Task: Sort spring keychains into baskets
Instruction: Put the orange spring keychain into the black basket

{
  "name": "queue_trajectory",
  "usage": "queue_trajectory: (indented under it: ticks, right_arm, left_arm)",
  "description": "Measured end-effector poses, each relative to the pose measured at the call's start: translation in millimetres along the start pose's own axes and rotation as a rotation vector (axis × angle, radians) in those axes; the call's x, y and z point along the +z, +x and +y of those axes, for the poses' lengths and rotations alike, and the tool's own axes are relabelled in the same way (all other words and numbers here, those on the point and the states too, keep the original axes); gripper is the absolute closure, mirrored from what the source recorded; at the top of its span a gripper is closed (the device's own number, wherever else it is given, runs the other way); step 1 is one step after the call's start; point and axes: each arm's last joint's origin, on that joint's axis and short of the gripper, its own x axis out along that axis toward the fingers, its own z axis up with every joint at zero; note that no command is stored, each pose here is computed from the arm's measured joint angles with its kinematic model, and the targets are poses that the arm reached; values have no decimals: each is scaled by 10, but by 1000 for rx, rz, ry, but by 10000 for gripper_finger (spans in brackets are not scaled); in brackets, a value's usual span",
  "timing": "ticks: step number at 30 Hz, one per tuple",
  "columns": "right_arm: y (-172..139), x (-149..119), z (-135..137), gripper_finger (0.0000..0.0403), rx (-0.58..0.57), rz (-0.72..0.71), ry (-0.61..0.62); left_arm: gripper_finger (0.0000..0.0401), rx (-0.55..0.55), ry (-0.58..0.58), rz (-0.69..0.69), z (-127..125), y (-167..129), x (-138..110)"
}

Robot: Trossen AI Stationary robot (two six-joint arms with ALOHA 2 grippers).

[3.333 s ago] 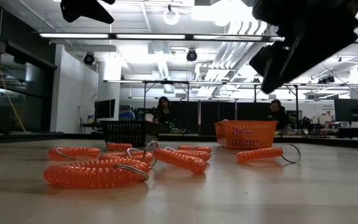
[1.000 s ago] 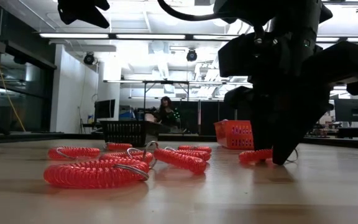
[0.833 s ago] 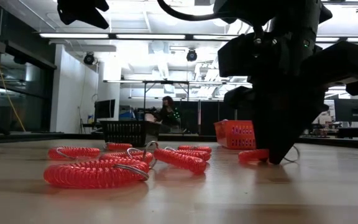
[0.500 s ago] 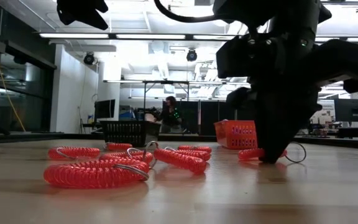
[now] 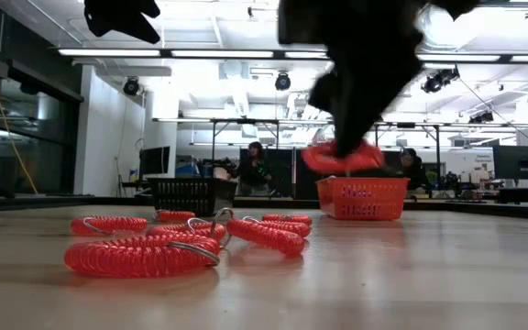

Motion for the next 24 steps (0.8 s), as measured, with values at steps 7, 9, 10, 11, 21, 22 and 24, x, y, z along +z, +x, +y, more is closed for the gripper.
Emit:
queue_trajectory:
  ticks: [7, 9, 10, 11, 21, 22, 24]
  right_arm:
    - [-477, 470, -67, 384, 153, -125, -15]
    - [-622, 594, -97, 381, 208, -173, -27]
    - [-699, 654, -112, 380, 234, -199, -37]
    - [-771, 704, -129, 380, 256, -221, -46]
    - [-1429, 982, -281, 379, 397, -345, -123]
    - [-1476, 999, -287, 379, 414, -356, -127]
    - [-1556, 1025, -298, 381, 456, -376, -139]
  left_arm:
    - [185, -80, 72, -81, -71, -6, 93]
    - [185, -108, 104, -122, -98, -13, 135]
    - [185, -117, 121, -143, -110, -17, 155]
    - [185, -127, 140, -160, -121, -21, 172]
    - [185, -307, 241, -236, -215, -63, 268]
    - [185, -317, 245, -237, -219, -65, 270]
    - [185, -342, 261, -247, -231, -72, 281]
